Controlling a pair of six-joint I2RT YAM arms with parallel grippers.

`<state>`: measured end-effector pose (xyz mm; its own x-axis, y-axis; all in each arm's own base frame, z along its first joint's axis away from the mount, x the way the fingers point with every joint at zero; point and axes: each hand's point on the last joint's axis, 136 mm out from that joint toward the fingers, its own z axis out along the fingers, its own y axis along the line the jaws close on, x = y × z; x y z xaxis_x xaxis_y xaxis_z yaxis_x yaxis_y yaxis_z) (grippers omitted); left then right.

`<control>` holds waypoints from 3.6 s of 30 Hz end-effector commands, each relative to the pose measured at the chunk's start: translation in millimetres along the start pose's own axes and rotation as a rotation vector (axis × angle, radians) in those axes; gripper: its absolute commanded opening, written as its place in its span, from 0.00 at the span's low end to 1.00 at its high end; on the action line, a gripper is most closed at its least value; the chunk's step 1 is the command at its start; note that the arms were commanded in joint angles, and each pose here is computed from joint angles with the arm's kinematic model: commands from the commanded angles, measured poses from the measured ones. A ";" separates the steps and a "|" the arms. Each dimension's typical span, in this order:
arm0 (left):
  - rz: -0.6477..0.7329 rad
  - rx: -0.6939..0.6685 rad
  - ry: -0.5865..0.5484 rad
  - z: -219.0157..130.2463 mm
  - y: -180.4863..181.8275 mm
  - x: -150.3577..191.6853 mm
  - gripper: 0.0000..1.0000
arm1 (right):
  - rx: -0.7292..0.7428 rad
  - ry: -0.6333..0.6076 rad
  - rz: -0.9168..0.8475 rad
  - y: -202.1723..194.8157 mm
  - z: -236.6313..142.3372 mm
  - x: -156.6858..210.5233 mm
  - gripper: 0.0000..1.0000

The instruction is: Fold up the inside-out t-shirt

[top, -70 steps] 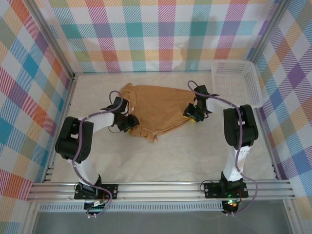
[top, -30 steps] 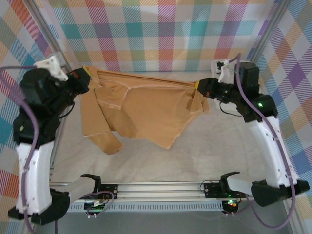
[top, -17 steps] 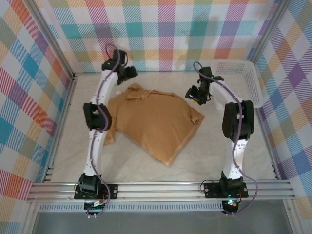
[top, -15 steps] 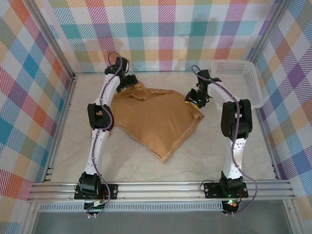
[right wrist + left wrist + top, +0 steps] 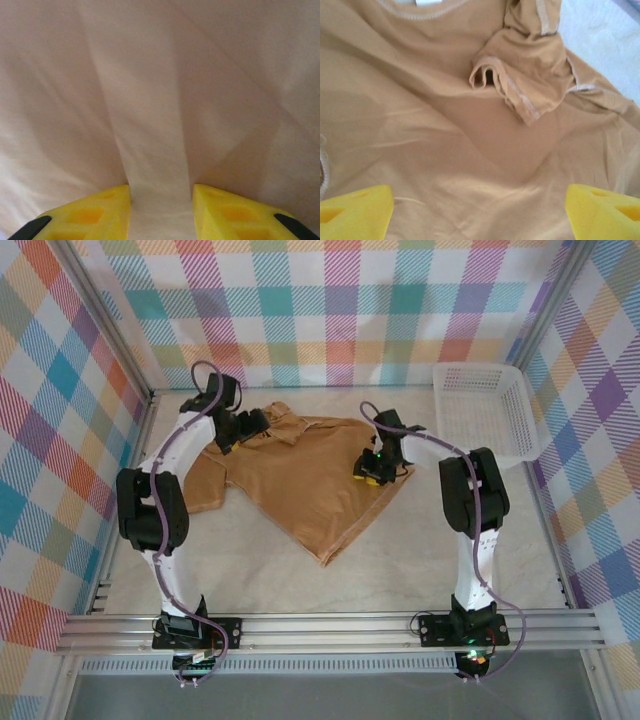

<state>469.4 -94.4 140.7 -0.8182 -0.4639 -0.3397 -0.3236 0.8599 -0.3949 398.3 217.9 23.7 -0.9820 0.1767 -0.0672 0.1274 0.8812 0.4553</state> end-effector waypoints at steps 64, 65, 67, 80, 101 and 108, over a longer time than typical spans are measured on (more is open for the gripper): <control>-0.102 0.033 0.032 -30.6 83.1 70.7 0.89 | 0.206 -0.509 -0.238 114.7 -92.4 -118.0 0.00; -0.096 0.026 0.030 -32.3 84.4 71.7 0.89 | 0.223 -0.525 -0.180 90.8 -100.5 -131.1 0.00; -0.089 0.013 0.029 -34.5 87.5 73.9 0.89 | 0.255 -0.532 -0.041 39.1 -111.8 -150.4 0.00; -0.092 0.053 0.042 -32.6 77.2 69.6 0.89 | 0.238 -0.460 0.087 -6.7 -116.1 -143.6 0.63; 0.006 0.274 0.284 108.5 -93.3 114.8 0.84 | 0.203 -0.225 0.020 -19.6 -33.3 -51.6 0.44; -0.085 0.113 0.313 109.6 5.4 133.6 0.84 | 0.166 -0.116 -0.014 -7.2 6.8 -11.0 0.44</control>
<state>452.4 -225.5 46.1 -0.9175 -0.3662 -0.1555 -0.1922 0.7502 -0.6326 430.4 185.8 24.8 -0.9415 0.2506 -0.2254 0.1887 0.9460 0.2634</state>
